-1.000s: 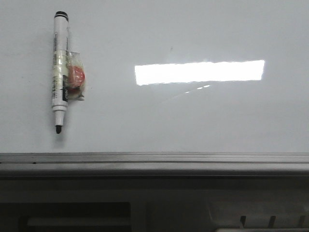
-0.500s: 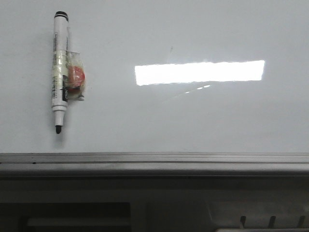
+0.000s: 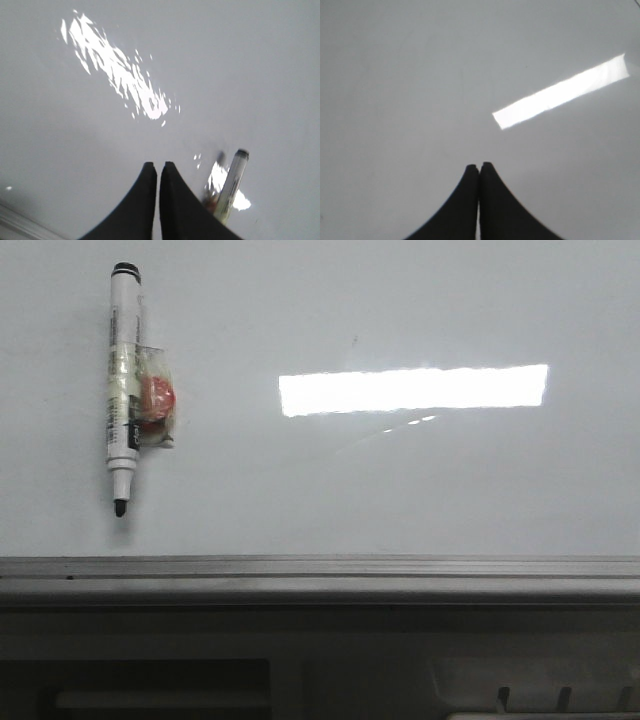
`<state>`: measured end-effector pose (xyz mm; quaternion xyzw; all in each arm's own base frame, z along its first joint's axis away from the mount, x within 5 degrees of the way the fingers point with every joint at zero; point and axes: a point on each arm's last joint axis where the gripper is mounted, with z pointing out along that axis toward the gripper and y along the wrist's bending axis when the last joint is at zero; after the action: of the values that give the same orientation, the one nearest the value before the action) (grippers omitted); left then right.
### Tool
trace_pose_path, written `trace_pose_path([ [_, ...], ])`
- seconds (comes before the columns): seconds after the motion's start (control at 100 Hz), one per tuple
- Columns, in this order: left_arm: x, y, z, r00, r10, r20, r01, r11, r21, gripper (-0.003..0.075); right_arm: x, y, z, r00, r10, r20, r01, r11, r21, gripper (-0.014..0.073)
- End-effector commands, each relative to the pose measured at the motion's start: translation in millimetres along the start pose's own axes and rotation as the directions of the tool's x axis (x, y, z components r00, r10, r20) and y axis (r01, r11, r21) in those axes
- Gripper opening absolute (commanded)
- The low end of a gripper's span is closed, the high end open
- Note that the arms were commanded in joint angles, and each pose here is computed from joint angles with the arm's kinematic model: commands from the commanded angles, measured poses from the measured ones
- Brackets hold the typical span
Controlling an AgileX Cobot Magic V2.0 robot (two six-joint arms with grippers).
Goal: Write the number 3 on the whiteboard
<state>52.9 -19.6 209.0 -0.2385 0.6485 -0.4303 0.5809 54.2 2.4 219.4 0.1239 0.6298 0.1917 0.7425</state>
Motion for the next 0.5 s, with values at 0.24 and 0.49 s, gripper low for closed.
trace_pose_path([
  [0.24, -24, -61, -3, 0.824, 0.555, -0.112, -0.545, 0.831, 0.110, -0.0016, -47, 24, -2, 0.992, 0.107, 0.064, -0.103, 0.993, -0.062, -0.0031],
  [0.49, -43, -99, 43, 0.538, 0.704, -0.464, -0.705, 0.677, 0.210, 0.0487, -83, 47, 9, 0.994, -0.059, -0.096, 0.055, 0.998, -0.045, 0.0340],
])
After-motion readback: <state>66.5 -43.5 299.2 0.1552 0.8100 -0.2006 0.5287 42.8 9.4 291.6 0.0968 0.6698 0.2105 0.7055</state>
